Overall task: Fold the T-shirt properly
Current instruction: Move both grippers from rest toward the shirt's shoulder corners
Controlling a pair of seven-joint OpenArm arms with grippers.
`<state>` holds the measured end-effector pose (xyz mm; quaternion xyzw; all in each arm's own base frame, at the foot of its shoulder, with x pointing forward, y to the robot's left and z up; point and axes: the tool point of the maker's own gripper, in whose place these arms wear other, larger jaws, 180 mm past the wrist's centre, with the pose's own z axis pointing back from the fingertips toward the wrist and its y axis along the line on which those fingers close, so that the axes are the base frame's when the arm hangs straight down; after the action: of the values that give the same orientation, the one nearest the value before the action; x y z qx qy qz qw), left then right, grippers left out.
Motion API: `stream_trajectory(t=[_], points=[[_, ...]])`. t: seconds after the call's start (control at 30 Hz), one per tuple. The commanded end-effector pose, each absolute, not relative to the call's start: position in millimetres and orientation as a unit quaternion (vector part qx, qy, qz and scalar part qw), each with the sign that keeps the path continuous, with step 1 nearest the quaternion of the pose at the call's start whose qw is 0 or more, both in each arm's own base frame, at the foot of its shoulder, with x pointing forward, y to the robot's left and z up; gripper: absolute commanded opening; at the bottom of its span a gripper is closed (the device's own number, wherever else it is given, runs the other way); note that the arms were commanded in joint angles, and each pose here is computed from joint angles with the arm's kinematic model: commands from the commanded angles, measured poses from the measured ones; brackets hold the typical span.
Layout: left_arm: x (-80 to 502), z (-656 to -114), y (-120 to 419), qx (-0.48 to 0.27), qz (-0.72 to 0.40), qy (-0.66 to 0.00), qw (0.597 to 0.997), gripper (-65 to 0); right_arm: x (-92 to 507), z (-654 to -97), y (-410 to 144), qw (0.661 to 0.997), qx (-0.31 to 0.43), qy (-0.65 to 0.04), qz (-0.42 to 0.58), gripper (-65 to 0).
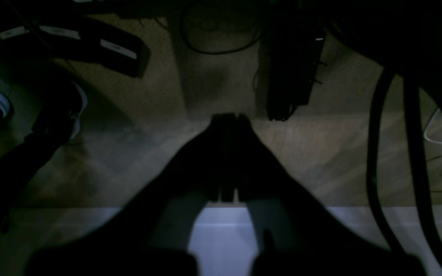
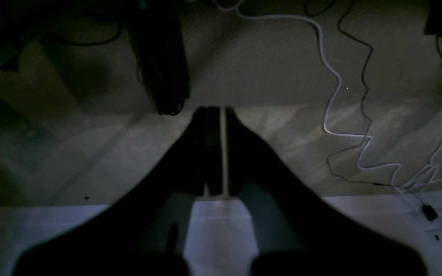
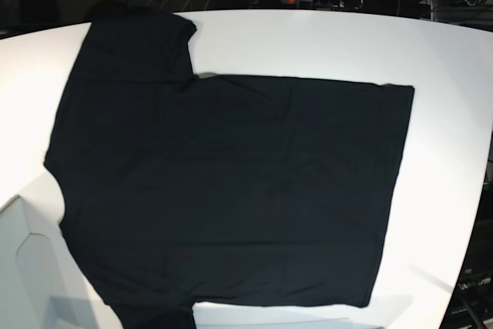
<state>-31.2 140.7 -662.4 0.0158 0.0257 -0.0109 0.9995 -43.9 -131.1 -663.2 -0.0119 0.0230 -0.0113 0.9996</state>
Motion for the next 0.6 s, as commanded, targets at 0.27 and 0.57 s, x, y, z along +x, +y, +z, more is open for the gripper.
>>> stream_trajectory(t=[0.27, 0.57], points=[[-36, -662, 153, 0.026, -0.013, 0.028, 0.999, -65.0, -49, -663, -130, 1.0, -0.006, 0.027, -0.01, -65.0], [-37, -659, 152, 0.025, -0.014, 0.015, 0.999, -65.0, -64, -662, -130, 0.999, -0.006, 0.035, -0.01, -65.0]])
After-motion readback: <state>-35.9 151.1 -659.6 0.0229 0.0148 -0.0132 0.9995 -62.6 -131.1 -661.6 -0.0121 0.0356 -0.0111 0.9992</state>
